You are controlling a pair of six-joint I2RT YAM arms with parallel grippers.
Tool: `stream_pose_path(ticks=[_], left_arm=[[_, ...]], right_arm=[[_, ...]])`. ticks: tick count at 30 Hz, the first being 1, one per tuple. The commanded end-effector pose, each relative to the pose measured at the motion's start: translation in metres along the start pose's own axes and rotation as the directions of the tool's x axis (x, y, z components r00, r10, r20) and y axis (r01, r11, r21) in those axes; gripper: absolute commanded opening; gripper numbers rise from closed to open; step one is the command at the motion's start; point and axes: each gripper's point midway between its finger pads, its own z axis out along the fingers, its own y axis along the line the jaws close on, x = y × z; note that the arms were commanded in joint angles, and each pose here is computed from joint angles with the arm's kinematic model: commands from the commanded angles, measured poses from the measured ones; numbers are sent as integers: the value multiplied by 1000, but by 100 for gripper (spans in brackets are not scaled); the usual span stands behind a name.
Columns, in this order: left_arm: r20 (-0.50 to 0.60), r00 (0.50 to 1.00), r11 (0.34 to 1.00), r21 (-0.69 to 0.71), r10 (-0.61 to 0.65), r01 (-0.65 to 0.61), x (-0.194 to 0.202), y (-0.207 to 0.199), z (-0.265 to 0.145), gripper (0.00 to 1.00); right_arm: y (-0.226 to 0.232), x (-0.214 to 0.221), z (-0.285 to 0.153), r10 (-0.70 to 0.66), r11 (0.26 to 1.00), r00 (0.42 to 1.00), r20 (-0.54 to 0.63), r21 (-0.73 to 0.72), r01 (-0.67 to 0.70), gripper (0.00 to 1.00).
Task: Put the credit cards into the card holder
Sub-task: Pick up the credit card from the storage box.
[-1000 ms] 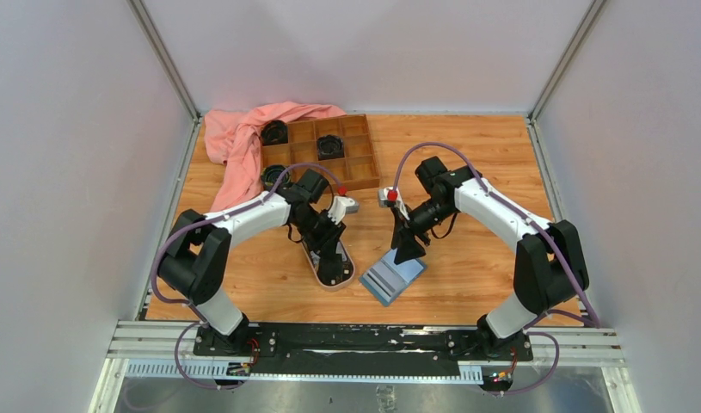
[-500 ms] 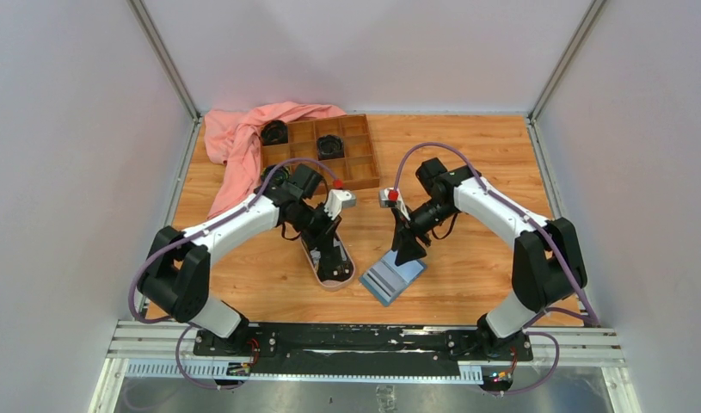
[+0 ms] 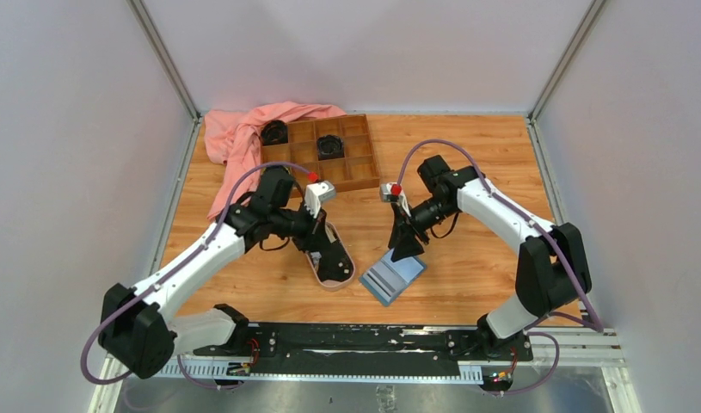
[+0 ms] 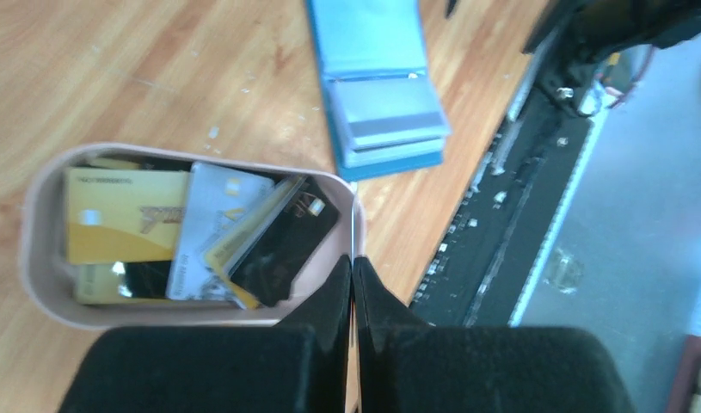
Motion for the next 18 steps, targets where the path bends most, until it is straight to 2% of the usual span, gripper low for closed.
stream_pose_path(ticks=[1, 3, 5, 12, 18], left_arm=[[190, 975, 984, 151, -118, 89, -21, -31, -2, 0], [283, 945, 970, 221, -161, 99, -33, -42, -4, 0], [326, 929, 964, 249, -178, 97, -35, -46, -2, 0], [303, 946, 964, 265, -117, 34, -39, -71, 19, 0], [320, 946, 970, 242, -60, -20, -43, -75, 36, 0]], right_arm=[[10, -14, -4, -3, 1000, 998, 69, -4, 4, 51], [14, -20, -5, 3, 1000, 996, 93, -19, -1, 51], [19, -27, -5, 13, 999, 992, 126, -43, -8, 51], [30, -47, -5, 86, 990, 974, 210, -130, -59, 51], [23, -42, -18, 18, 1000, 987, 158, -22, -14, 52]])
